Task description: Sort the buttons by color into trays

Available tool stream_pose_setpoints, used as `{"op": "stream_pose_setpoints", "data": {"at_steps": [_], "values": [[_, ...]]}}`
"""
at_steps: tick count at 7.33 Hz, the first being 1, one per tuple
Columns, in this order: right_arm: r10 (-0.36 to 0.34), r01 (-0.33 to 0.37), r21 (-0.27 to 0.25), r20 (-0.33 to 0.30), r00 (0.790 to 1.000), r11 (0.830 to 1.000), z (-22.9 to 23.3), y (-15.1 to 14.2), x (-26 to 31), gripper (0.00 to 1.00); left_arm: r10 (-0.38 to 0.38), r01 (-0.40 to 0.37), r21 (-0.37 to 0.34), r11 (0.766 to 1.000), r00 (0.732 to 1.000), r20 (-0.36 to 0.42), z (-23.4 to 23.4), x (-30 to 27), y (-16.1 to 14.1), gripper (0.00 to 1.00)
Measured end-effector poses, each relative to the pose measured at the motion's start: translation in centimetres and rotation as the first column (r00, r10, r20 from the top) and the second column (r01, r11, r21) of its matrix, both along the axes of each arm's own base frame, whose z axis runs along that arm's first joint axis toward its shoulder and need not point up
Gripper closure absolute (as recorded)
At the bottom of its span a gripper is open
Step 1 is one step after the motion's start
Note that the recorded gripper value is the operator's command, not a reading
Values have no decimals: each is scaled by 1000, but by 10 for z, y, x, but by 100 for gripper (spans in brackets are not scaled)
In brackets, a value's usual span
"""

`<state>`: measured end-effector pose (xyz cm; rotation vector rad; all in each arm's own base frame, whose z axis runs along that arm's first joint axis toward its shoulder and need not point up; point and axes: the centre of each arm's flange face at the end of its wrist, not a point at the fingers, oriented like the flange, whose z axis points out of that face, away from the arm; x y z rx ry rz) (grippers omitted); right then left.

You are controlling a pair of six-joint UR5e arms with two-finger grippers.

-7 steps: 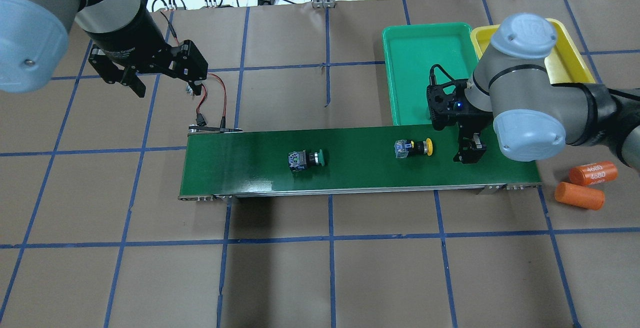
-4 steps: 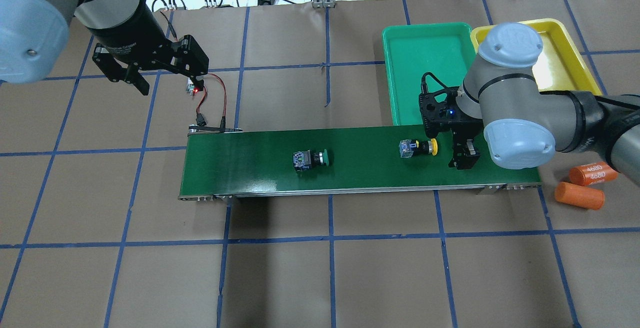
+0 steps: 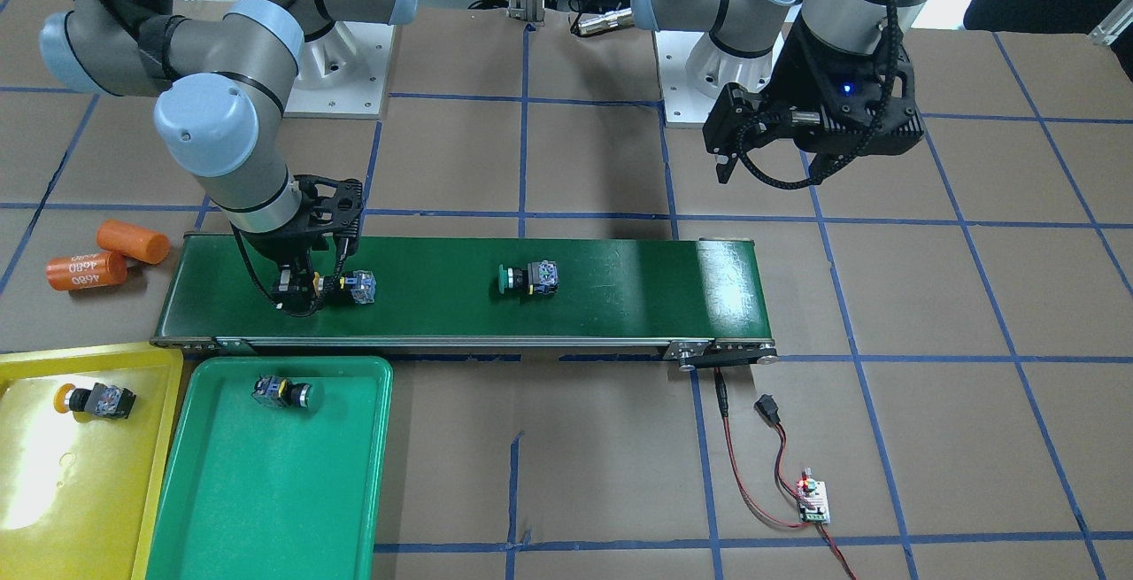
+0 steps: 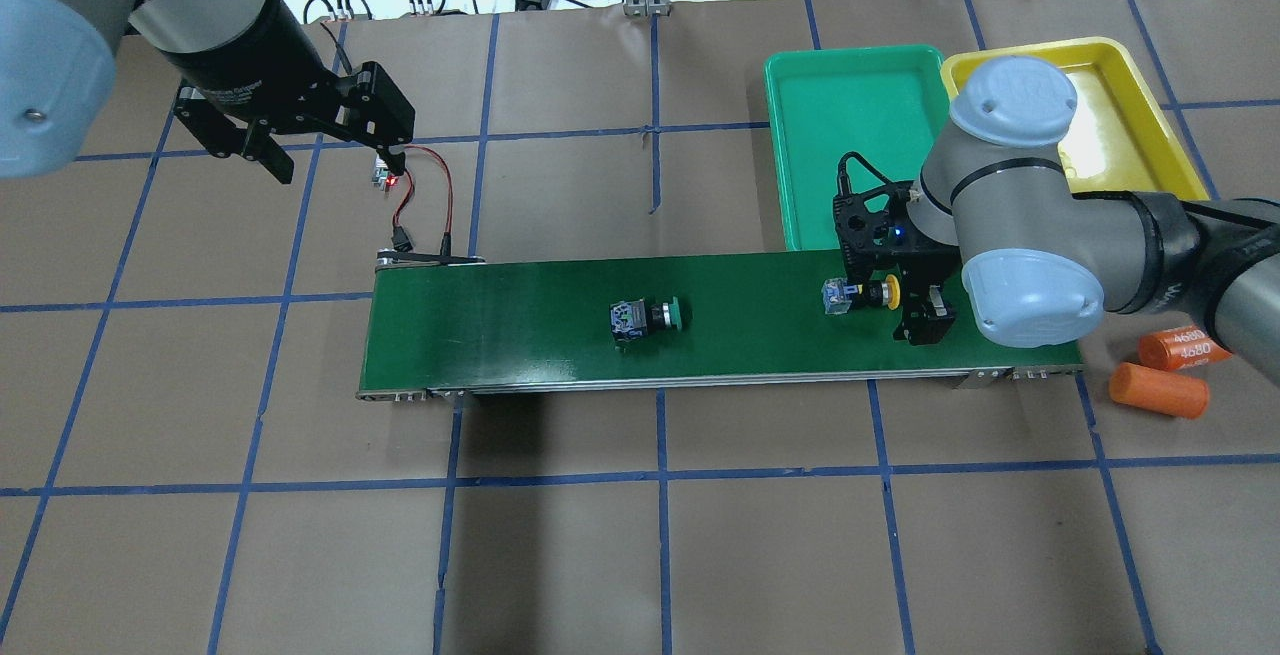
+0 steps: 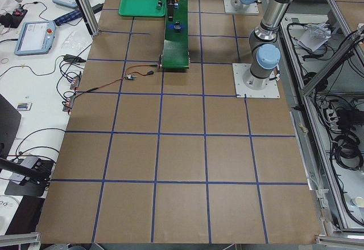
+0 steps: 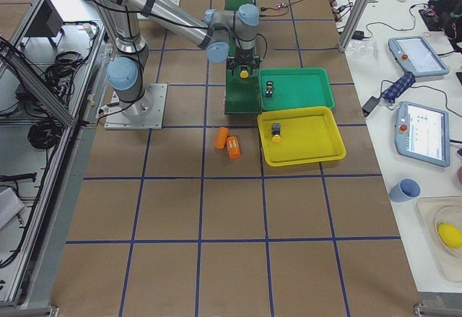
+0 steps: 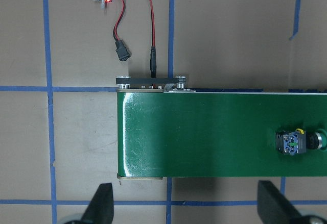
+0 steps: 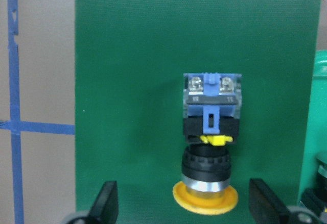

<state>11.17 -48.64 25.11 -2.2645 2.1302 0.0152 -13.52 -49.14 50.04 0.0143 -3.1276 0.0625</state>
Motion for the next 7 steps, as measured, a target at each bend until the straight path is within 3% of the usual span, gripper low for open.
{"op": "stream_pose_setpoints", "data": {"at_steps": [2,3,5,7], "values": [[2,-2,-11,-1,1000,1000,1,-1,0,74,-15,15,13,1000,1000,-1,1,-6,9,0],[2,-2,-16,-7,1000,1000,1,-2,0,85,-18,18,39,999,1000,0,0,-8,14,0],[1,-2,-25,-37,999,1000,3,-4,-4,88,-21,21,88,996,1000,6,9,-8,30,0],[-7,3,-68,-56,998,998,20,-22,-8,88,-22,21,71,997,1000,7,19,-8,41,0]]}}
